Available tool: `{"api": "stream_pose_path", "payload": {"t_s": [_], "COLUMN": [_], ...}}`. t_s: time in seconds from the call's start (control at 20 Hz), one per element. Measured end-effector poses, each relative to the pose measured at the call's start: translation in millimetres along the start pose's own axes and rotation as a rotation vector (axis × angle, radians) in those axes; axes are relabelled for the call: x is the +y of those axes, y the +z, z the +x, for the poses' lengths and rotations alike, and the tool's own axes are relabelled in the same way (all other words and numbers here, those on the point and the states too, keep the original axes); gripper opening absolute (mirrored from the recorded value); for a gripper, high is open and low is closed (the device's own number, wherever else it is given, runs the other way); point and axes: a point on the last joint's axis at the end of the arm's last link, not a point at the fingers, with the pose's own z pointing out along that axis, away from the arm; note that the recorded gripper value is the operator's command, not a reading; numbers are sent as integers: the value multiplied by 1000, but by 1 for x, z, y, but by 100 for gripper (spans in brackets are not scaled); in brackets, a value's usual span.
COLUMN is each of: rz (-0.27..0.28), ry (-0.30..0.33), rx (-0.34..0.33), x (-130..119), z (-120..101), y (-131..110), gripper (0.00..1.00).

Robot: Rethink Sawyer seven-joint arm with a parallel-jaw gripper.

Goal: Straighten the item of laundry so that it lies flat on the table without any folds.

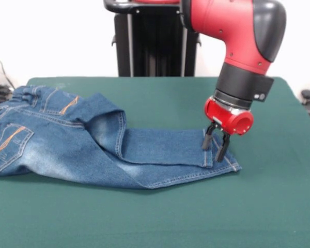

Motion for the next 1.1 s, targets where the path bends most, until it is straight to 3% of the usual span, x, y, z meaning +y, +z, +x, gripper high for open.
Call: {"api": "stream_pose_path", "payload": {"t_s": [1.1], "rz": [0], "ry": [-50], "rx": [16], "x": [-24], "z": [5], "y": [-3], "gripper": [100]}}
